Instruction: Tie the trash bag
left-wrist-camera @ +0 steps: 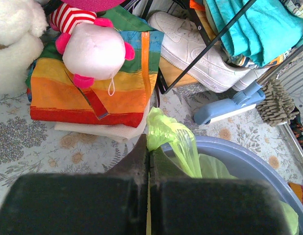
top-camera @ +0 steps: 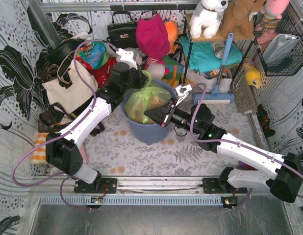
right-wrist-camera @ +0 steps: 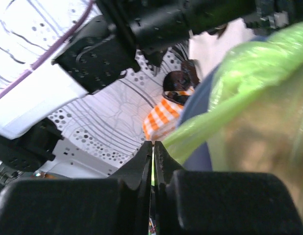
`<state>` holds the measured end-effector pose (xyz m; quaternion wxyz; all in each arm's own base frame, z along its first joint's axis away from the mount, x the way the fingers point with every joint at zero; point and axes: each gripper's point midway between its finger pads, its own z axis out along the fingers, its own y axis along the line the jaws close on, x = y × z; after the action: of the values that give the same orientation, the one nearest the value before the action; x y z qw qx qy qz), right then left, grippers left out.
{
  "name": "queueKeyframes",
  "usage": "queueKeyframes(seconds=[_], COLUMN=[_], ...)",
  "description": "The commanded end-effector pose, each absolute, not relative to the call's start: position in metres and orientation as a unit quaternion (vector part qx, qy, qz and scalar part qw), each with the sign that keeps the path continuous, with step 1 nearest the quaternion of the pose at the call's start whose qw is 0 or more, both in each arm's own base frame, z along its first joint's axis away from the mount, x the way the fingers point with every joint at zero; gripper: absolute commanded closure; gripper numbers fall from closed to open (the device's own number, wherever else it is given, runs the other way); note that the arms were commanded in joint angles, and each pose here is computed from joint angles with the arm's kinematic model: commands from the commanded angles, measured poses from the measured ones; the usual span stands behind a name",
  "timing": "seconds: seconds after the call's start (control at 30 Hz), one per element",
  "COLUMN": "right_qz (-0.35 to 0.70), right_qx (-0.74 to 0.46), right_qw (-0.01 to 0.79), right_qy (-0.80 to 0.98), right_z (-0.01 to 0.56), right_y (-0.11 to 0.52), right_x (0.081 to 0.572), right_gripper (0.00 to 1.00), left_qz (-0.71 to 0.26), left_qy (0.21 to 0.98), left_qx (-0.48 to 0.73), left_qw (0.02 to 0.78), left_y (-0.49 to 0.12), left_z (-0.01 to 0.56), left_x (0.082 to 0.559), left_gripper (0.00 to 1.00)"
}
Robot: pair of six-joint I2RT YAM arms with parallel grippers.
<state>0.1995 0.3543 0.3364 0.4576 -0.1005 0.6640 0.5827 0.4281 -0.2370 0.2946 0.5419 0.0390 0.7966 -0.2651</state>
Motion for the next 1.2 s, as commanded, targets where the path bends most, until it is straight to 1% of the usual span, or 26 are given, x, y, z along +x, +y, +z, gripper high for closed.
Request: queueKeyframes(seconds=[0.0, 0.07, 0.17, 0.33, 0.43, 0.5, 0.53, 0.7, 0.83, 0.97, 1.17], right_qz=[0.636, 0.629, 0.613, 0.586, 0.553, 0.529, 0.517, 0.494, 0.481, 0.463, 0.495], right_qx=[-0.141, -0.138, -0.122, -0.085, -0.057, -0.038, -0.028, 0.004, 0.012, 0.016, -0.001], right_qw=[0.468, 0.467, 0.469, 0.477, 0.484, 0.485, 0.482, 0.464, 0.464, 0.463, 0.456], right_qy=[0.597, 0.606, 0.624, 0.65, 0.676, 0.695, 0.707, 0.736, 0.744, 0.756, 0.74], right_z=[0.367, 0.361, 0.351, 0.345, 0.343, 0.34, 0.336, 0.322, 0.318, 0.313, 0.319], right_y=[0.364, 0.368, 0.368, 0.359, 0.344, 0.334, 0.33, 0.321, 0.319, 0.32, 0.337], right_x=[0.186, 0.191, 0.2, 0.213, 0.22, 0.223, 0.225, 0.227, 0.231, 0.237, 0.236], right_gripper=[0.98, 0.98, 0.89, 0.81, 0.77, 0.72, 0.71, 0.7, 0.69, 0.69, 0.71], left_qz=[-0.273, -0.272, -0.27, -0.267, -0.265, -0.265, -0.265, -0.267, -0.268, -0.268, -0.269], left_qy=[0.795, 0.796, 0.796, 0.798, 0.798, 0.797, 0.797, 0.798, 0.799, 0.8, 0.798], left_qx=[0.044, 0.044, 0.044, 0.044, 0.044, 0.044, 0.044, 0.044, 0.044, 0.045, 0.045], left_qw=[0.539, 0.54, 0.539, 0.539, 0.54, 0.541, 0.54, 0.538, 0.537, 0.535, 0.537], left_y=[-0.239, -0.239, -0.239, -0.237, -0.236, -0.236, -0.237, -0.238, -0.238, -0.239, -0.239], left_z=[0.298, 0.298, 0.298, 0.298, 0.298, 0.299, 0.298, 0.297, 0.295, 0.294, 0.296], left_x=[0.428, 0.428, 0.428, 0.427, 0.427, 0.427, 0.427, 0.428, 0.429, 0.428, 0.428], left_gripper=[1.0, 1.0, 1.0, 1.0, 1.0, 1.0, 1.0, 1.0, 1.0, 1.0, 1.0])
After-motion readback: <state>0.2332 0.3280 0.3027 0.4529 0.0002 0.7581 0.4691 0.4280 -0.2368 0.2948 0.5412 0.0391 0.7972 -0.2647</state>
